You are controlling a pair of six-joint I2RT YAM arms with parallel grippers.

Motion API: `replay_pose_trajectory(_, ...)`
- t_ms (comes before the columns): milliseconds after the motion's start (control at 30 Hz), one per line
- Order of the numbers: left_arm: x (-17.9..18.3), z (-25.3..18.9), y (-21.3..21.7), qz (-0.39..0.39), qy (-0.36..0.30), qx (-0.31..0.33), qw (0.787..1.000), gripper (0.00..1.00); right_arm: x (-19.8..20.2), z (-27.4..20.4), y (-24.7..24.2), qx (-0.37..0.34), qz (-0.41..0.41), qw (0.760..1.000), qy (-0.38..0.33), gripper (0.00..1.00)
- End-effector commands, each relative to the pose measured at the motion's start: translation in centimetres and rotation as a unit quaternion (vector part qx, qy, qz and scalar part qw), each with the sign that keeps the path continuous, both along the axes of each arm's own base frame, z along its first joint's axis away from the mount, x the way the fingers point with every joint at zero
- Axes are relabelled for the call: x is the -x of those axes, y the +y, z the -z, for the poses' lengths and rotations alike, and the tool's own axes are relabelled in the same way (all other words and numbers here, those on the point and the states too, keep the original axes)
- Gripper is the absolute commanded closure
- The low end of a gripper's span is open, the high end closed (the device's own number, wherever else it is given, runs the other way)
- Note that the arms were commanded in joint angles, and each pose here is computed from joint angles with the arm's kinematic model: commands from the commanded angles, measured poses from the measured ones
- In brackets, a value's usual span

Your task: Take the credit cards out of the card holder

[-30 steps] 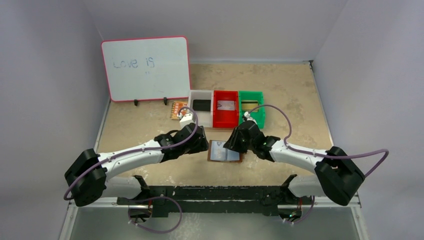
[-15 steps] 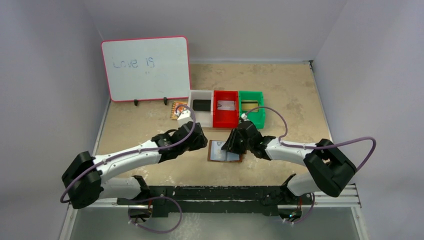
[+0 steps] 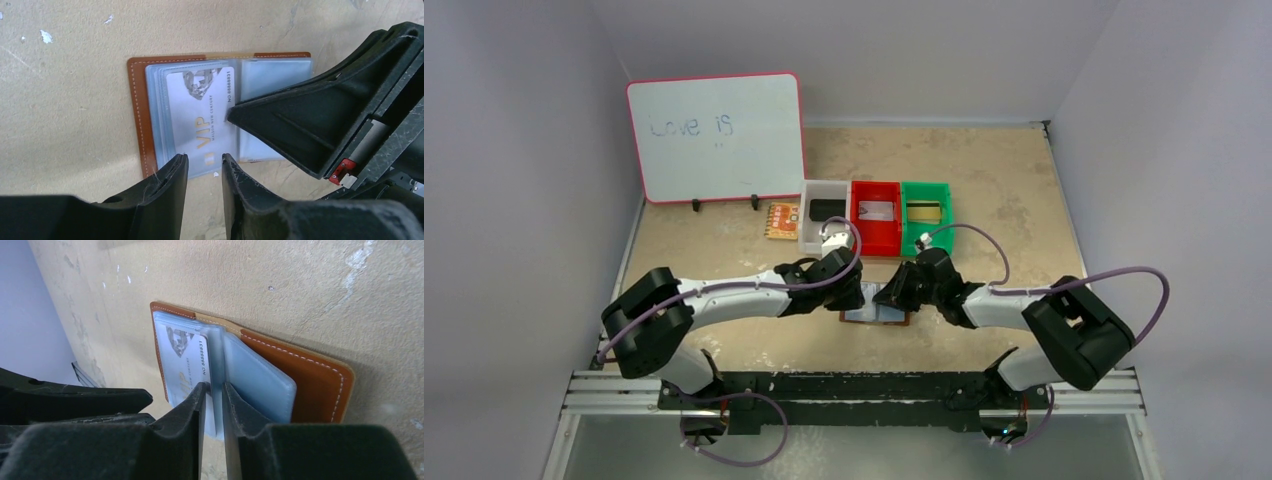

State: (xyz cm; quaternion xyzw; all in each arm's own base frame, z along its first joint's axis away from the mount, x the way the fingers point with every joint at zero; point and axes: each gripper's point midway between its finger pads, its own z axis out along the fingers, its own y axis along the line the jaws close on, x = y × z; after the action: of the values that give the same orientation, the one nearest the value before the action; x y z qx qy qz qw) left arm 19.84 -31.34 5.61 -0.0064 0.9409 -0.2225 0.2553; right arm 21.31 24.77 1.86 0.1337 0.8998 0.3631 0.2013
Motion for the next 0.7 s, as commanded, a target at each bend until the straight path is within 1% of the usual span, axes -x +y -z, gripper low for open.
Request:
replay_pose_trajectory(0,-0.8,-1.3,-1.9,0.016,-0.019,0.021,0.999,0.7,0.5,0.6,0.1,-0.007,-0.01,1.0,0.008,0.82)
replay_pose_trajectory(233,-0.4,0.8,-0.7,0.009,-0.008,-0.022,1.0,0.79,0.7,0.8,0.5,-0.018,-0.02,1.0,0.011,0.81)
replay_pose_trajectory(367,-0.3,1.1,0.8,-0.01,-0.013,-0.047,0.999,0.83,0.3,1.3,1.0,-0.005,-0.051,0.999,0.002,0.81)
replay_pose_trajectory(433,-0.3,0.9,1.5,-0.021,-0.019,-0.05,0.998,0.83,-0.1,1.8,1.5,-0.002,-0.061,0.998,-0.001,0.8)
replay_pose_trajectory(567,-0.5,-0.1,2.9,-0.047,-0.038,-0.046,0.997,0.82,0.4,1.9,2.6,-0.033,-0.086,0.996,0.003,0.79)
replay_pose_trajectory(667,-0.9,-1.1,4.1,-0.077,-0.057,-0.042,0.994,0.82,0.2,2.3,2.2,-0.015,-0.077,0.997,0.008,0.78)
